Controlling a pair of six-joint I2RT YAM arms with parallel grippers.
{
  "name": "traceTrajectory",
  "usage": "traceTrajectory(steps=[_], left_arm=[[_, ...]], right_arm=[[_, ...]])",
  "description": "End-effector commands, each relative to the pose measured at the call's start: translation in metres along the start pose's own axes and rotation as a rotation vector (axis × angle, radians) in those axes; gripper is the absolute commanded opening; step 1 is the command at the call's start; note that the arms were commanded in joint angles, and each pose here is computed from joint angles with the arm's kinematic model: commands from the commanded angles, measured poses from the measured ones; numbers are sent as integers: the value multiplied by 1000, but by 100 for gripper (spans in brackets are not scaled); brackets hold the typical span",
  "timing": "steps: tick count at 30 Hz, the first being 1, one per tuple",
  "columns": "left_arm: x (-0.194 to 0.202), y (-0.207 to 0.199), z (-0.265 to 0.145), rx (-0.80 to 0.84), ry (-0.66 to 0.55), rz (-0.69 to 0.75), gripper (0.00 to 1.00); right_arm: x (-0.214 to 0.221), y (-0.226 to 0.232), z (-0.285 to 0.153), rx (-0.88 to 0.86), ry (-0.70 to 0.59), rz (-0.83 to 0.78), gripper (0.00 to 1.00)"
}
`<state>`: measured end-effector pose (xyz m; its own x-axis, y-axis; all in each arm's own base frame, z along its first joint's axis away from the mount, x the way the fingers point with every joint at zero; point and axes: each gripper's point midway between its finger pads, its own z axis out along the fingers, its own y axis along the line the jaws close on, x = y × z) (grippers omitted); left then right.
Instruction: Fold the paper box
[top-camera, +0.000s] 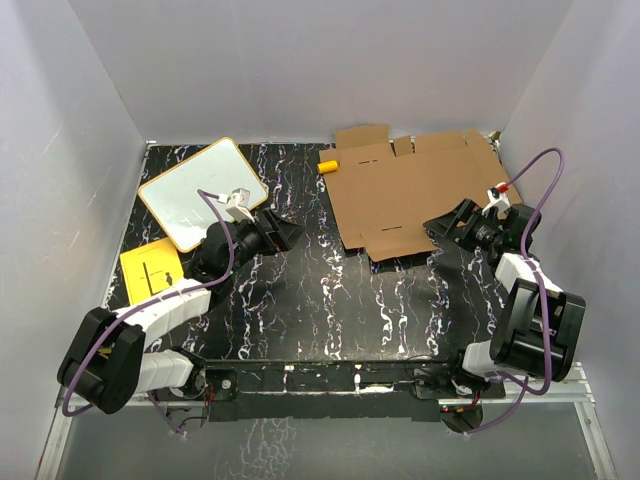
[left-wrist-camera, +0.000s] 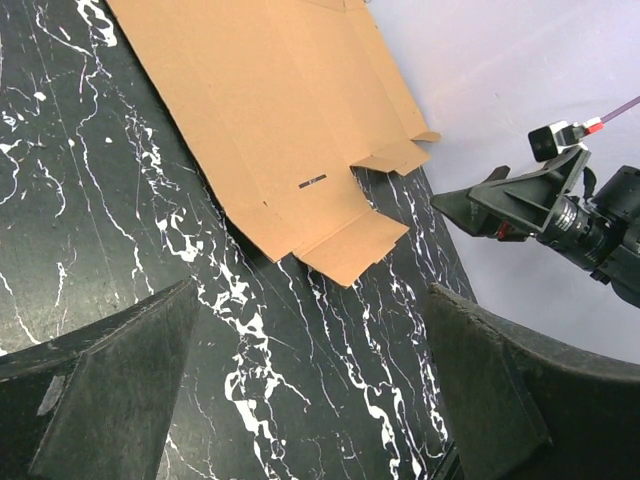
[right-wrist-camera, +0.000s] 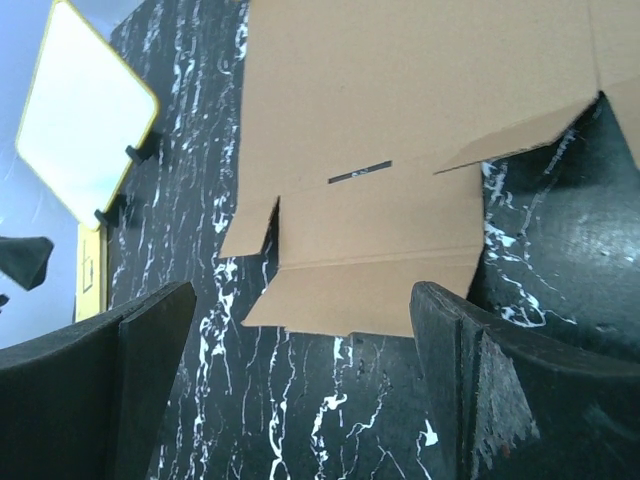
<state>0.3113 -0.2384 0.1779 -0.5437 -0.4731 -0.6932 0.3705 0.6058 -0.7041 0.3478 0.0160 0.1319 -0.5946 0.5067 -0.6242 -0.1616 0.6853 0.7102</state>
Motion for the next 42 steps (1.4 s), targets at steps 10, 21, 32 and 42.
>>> traceTrajectory(steps=[10,21,32,42], left_arm=[[-13,-7,4,26,-35,19,93],[-12,-11,3,25,-12,-7,92],[-14,-10,2,13,-15,4,92],[-20,-6,-6,-29,-32,59,92]], right_arm=[[-35,-64,12,401,-94,195,95],[-15,-108,74,540,64,380,76],[-20,-94,69,480,24,300,8],[-40,-37,42,327,-38,13,8]])
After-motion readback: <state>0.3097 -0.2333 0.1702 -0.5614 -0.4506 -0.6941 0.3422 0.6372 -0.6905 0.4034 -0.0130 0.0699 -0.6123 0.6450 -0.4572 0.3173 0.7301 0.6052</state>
